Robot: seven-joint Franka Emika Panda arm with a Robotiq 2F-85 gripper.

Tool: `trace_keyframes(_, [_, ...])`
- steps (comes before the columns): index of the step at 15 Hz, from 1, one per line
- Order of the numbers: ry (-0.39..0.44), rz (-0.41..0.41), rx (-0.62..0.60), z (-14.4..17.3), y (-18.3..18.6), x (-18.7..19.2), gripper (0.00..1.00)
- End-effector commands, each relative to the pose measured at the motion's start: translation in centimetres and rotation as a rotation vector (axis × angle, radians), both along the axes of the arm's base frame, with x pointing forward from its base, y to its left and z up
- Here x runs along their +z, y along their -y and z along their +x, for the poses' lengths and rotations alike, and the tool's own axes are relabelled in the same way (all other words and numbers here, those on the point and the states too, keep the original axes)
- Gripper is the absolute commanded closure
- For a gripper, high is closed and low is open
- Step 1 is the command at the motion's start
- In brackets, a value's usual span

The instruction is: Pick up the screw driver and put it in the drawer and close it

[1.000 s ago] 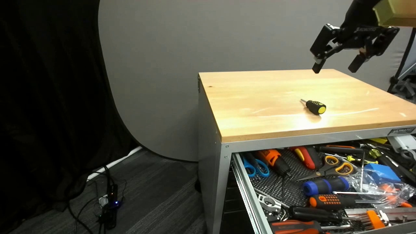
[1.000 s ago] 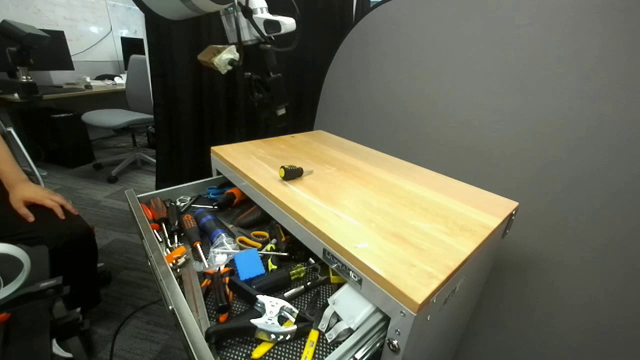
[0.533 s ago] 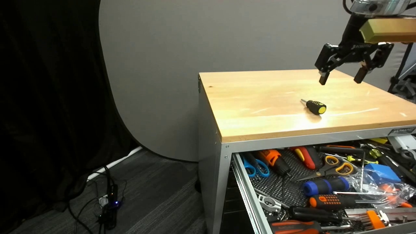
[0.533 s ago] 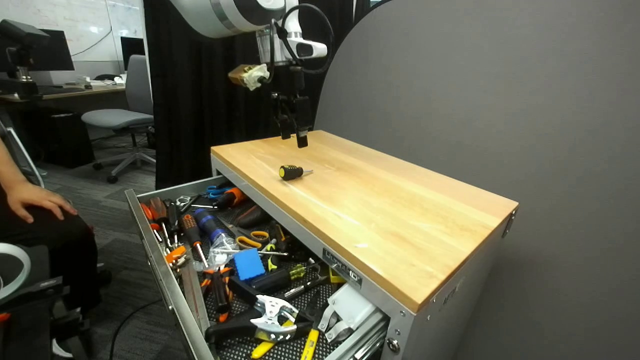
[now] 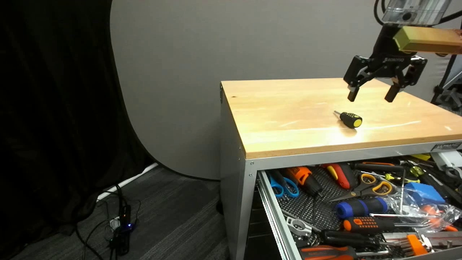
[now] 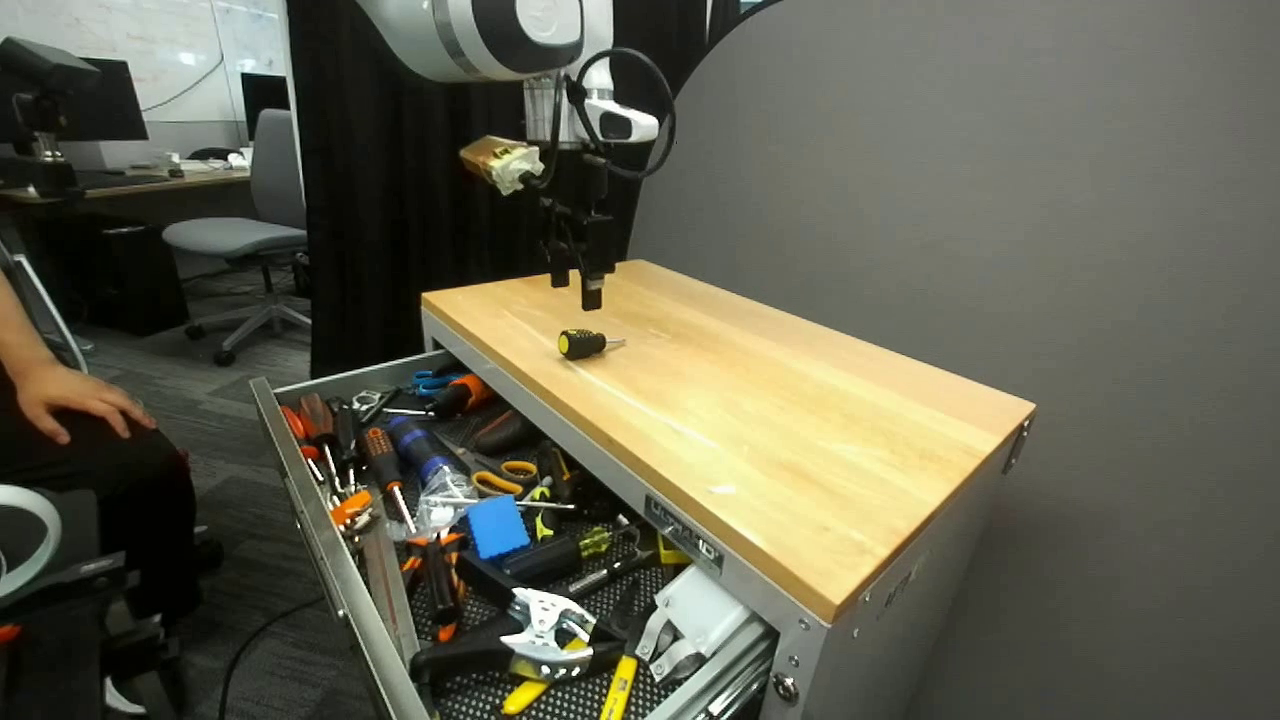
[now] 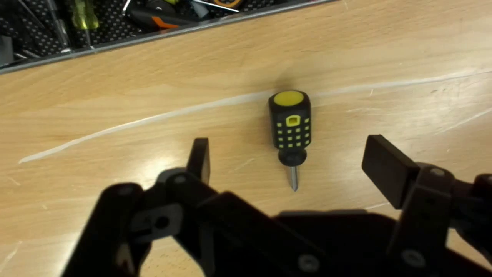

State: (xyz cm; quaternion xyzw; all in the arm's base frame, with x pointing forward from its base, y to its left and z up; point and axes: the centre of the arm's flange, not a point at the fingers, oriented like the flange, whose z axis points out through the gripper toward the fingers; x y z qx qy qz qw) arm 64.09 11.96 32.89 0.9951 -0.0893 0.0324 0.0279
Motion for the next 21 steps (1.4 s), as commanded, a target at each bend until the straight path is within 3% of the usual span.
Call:
trace_keyframes(1, [-0.008, 0.033, 0.026, 2.4, -5.4, -4.6, 0.0])
trace_keyframes(5, [-0.012, 0.038, 0.049, 2.5, -9.6, -8.8, 0.0])
trace_keyframes(7, [0.025, 0.032, 0.048, 3.0, -10.4, -8.2, 0.0])
trace_keyframes(15, [0.111, -0.008, 0.002, 4.2, -8.0, -4.4, 0.0])
trace_keyframes(21, [0.1, -0.022, -0.087, 4.3, -6.5, -5.7, 0.0])
